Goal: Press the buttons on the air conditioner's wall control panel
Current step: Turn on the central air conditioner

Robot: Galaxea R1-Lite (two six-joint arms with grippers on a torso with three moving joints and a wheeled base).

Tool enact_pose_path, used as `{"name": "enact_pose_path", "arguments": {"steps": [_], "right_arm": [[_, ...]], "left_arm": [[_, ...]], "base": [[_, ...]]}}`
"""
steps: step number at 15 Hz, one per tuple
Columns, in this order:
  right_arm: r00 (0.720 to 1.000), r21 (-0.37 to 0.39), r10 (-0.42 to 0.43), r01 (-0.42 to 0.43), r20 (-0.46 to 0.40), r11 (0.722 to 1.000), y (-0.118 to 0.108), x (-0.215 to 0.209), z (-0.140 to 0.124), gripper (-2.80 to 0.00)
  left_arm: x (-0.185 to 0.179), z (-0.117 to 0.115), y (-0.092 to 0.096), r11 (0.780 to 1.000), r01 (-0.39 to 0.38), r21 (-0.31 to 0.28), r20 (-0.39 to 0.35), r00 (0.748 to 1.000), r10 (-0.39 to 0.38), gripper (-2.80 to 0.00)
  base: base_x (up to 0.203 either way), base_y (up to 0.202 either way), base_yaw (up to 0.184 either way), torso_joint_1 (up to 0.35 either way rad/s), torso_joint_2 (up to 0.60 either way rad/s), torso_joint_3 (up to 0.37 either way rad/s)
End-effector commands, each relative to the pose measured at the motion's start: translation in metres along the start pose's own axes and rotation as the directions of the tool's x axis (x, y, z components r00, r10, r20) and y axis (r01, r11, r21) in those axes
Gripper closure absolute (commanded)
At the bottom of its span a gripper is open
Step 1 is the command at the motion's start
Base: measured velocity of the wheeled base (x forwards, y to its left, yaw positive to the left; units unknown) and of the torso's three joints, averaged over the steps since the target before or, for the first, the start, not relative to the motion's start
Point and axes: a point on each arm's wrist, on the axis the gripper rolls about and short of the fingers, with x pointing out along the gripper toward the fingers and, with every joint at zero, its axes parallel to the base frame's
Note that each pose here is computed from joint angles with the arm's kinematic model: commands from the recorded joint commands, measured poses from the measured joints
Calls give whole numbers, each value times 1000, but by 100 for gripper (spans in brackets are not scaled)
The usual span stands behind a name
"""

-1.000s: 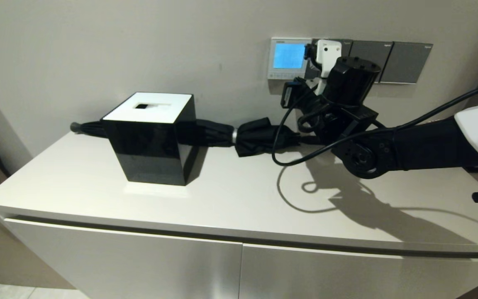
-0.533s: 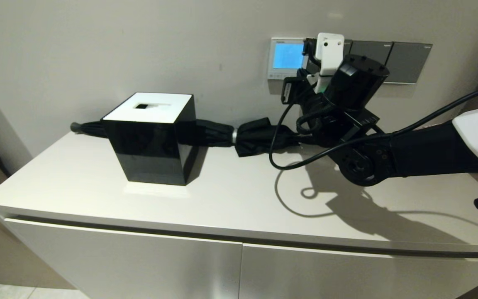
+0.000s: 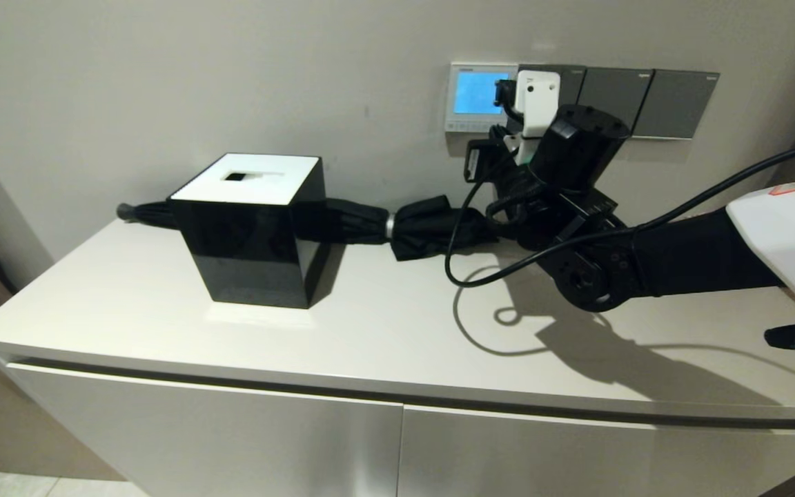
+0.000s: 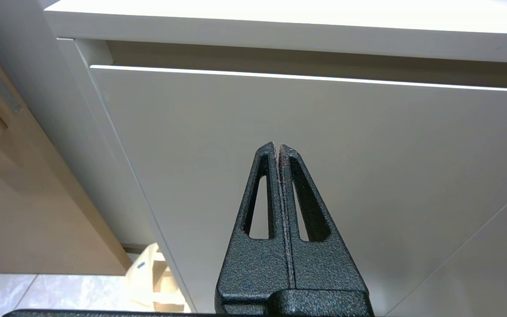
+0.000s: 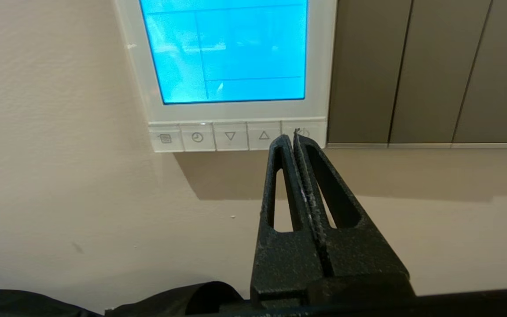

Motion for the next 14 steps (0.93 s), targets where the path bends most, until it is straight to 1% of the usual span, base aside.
{"name": "enact_pose_path", "arguments": {"steps": [1,4,7,12,14], "right_arm": [[1000,-1,-3,3,2,1000,0,1,-2,0],[1000,-3,-1,1,-1,1000,1,3,-5,0],[1000,-8,-15,15,-1,1000,-4,7,-9,0],[1000,-11,-26,26,6,1000,-9,11,-8,0],[1000,-11,-28,28,8,1000,-7,14,-11,0]], "left_arm": [[0,0,0,1000,0,0,-2,1000,0,0],[0,0,0,1000,0,0,-2,1000,0,0],[0,0,0,1000,0,0,-1,1000,0,0],[0,0,0,1000,0,0,-1,1000,0,0],[0,0,0,1000,0,0,0,1000,0,0]], "base": [[0,0,0,0,0,0],[0,0,0,0,0,0],[0,0,0,0,0,0],[0,0,0,0,0,0],[0,0,0,0,0,0]]}}
